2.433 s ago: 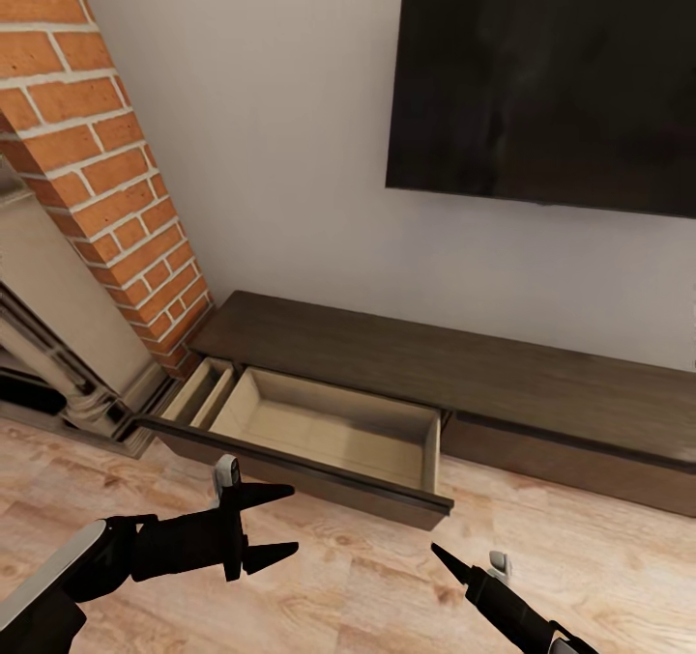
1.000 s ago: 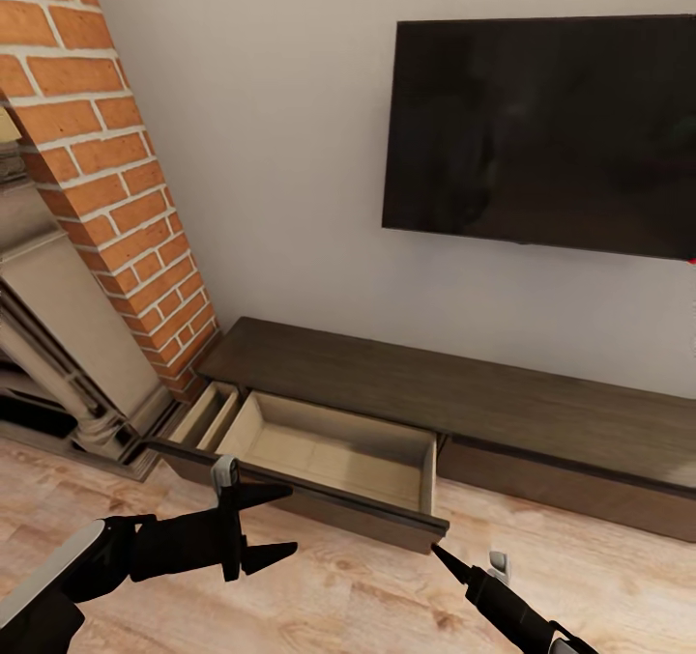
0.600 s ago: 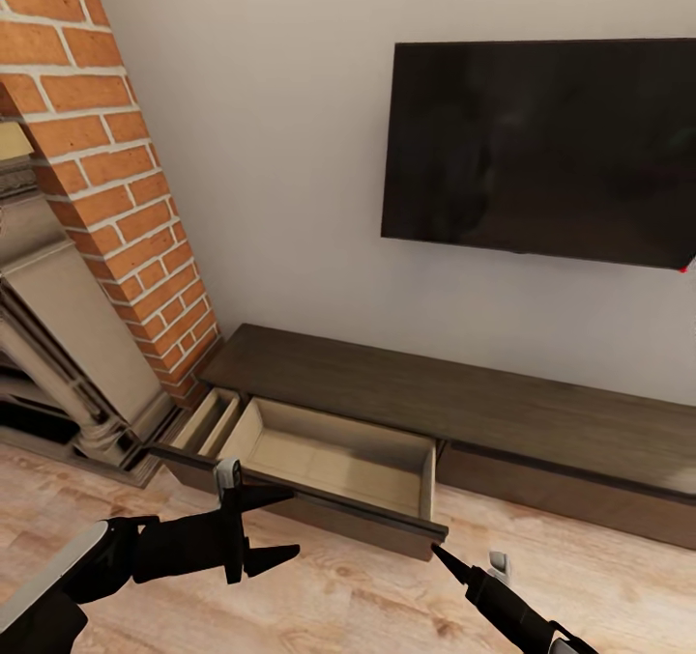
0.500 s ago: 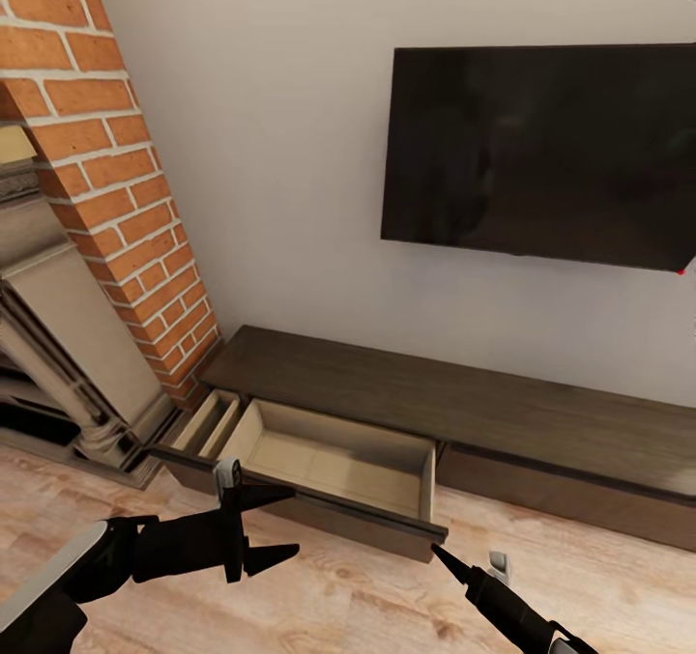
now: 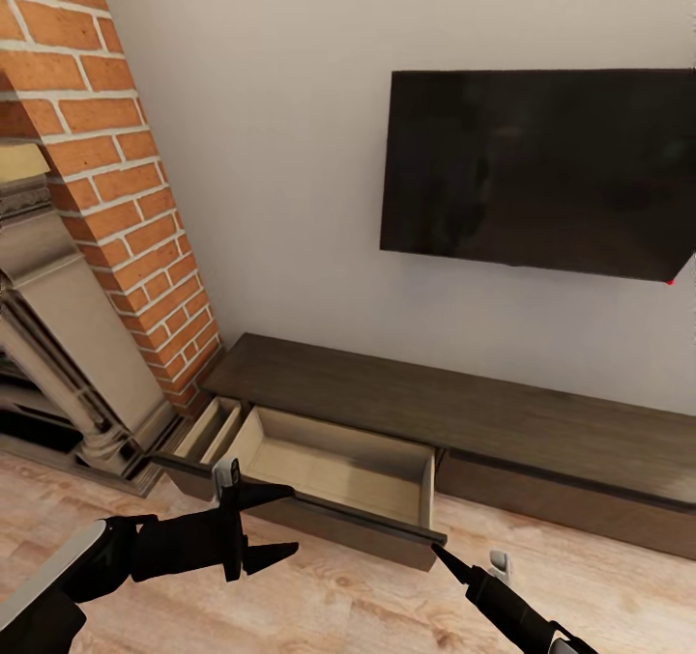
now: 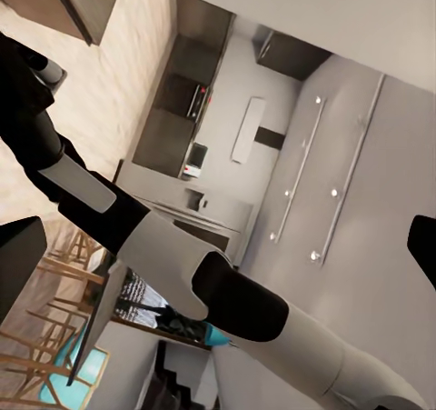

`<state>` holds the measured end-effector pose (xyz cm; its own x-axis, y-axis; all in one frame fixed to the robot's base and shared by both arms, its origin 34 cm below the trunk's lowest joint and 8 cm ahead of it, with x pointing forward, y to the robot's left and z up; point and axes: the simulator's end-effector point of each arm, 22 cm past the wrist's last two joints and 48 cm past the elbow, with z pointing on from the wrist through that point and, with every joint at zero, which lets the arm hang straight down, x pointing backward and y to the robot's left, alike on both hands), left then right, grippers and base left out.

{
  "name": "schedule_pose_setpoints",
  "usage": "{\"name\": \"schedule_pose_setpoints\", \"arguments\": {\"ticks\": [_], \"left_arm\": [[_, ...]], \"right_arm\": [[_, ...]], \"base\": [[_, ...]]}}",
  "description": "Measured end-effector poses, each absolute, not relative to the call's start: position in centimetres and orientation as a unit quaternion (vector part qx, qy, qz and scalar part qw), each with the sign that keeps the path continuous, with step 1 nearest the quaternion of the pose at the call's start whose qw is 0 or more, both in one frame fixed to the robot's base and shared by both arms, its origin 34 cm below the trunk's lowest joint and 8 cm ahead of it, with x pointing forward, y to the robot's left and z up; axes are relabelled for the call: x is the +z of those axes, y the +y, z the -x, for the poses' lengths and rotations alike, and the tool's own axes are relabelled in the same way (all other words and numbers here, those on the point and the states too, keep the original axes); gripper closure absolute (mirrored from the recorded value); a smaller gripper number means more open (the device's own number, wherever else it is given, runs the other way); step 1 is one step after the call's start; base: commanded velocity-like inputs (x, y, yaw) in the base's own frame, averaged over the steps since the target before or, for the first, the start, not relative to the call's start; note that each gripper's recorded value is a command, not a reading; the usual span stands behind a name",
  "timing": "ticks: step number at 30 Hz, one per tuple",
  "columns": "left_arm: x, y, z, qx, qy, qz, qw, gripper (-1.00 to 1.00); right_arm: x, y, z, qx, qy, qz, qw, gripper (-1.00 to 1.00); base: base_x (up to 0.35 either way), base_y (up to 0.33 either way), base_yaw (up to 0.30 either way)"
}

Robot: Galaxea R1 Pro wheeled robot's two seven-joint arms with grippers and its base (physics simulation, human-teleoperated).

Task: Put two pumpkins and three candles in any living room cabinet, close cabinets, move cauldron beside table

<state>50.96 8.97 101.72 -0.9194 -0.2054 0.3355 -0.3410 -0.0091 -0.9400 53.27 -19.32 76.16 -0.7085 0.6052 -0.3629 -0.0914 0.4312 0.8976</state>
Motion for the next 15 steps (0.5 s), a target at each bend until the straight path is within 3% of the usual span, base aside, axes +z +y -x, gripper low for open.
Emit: {"name": "schedule_pose_setpoints", "arguments": {"ticks": [15], "left_arm": [[103.9,9.0,-50.3,0.685,-0.703,-0.186,0.041,-1.0]], "right_arm": [[78.4,-19.4,-53.3,0.507,0.769,-0.159,0.355,-1.0]], "base": [[0.0,0.0,0.0]]}}
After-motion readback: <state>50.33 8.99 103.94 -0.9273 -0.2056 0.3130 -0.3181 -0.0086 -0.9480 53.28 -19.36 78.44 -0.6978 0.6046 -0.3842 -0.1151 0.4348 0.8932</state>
